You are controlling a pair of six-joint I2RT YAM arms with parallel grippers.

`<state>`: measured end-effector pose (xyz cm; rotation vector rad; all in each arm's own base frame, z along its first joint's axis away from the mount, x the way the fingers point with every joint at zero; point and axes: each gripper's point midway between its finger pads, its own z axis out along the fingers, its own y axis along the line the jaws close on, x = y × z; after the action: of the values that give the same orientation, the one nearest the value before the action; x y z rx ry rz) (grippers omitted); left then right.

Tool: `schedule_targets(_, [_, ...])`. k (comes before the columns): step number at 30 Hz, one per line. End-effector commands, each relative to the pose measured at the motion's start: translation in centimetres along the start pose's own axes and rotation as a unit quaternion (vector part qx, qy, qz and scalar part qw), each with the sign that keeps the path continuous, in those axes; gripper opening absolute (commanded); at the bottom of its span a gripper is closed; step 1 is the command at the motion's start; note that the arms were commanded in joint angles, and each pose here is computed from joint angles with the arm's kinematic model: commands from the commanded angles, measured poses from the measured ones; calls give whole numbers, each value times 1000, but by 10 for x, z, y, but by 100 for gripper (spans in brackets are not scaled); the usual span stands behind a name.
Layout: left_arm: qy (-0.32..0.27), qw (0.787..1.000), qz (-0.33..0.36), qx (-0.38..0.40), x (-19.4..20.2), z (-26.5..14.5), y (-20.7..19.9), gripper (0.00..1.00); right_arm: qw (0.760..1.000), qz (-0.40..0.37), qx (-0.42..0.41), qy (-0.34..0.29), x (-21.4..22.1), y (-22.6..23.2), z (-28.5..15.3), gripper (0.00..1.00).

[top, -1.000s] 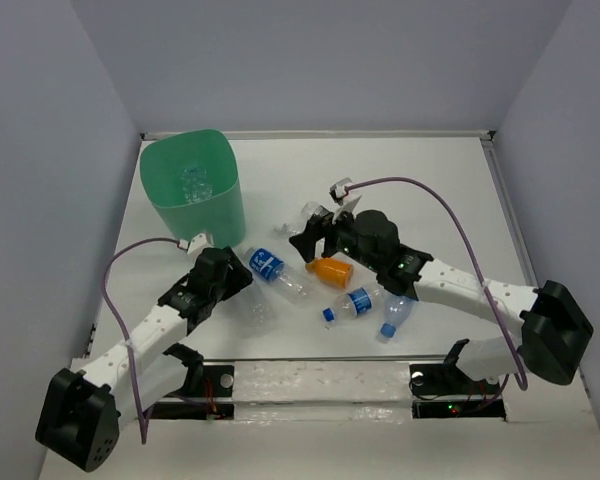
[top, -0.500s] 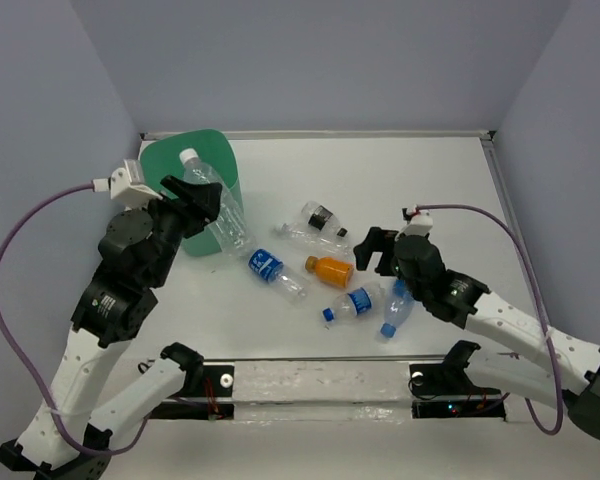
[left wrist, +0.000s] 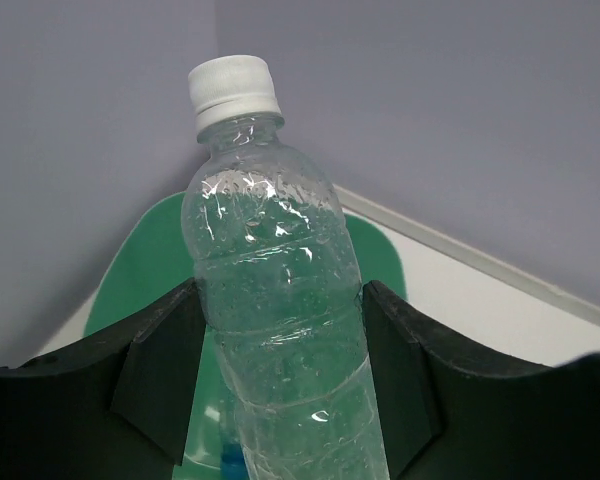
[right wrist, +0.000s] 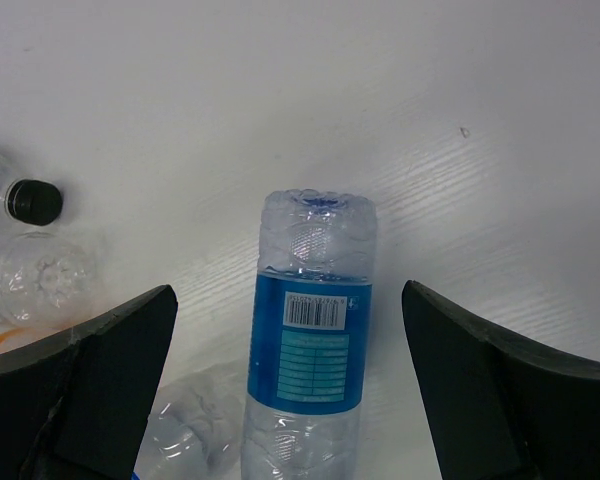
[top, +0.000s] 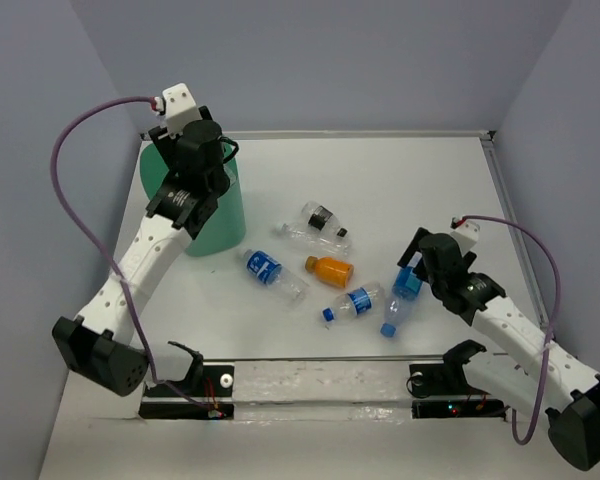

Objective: Put the plastic bottles in the bin

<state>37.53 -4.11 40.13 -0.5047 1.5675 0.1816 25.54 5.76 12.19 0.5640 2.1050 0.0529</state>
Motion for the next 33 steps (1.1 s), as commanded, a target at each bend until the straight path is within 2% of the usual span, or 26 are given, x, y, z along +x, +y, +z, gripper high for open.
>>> schedule_targets(1, [-59,992,25,-105,-33,20,33,36,999,43,15,-8,-3,-8,3,100])
schedule_targets(7, [-56,985,73,-145,5,41,44,38,998,50,31,24,12,-17,21,100])
schedule_targets(10, [-53,983,86,-155,22,44,48,54,998,42,35,38,17,-16,31,100])
schedule_targets(11, [-49,983,91,-153,26,46,47,65,997,39,41,45,19,-15,35,100])
schedule_targets(13, [-43,985,88,-143,31,48,43,80,997,44,45,50,23,-16,39,100])
schedule_targets(14, [-39,986,87,-138,33,48,41,92,997,48,38,49,24,-13,43,100])
schedule_targets(16, [-31,989,75,-121,34,48,35,99,996,57,30,57,29,-10,47,99])
schedule_targets(22, [-16,997,43,-68,24,35,27,99,996,71,13,53,31,-2,54,93])
schedule_targets(23, [-23,998,18,-52,13,28,25,99,996,72,18,47,30,-3,55,89])
schedule_targets(27, [-3,999,-7,32,6,1,10,99,996,77,35,33,28,-10,59,79])
schedule_targets(29, [10,994,-27,105,6,-20,-2,99,996,76,45,27,27,-14,60,72])
schedule_targets(30, [23,987,-35,157,10,-31,-15,99,996,73,50,23,26,-16,60,69])
schedule_targets(33, [43,967,-45,245,21,-63,-24,99,996,73,55,12,23,-21,58,62])
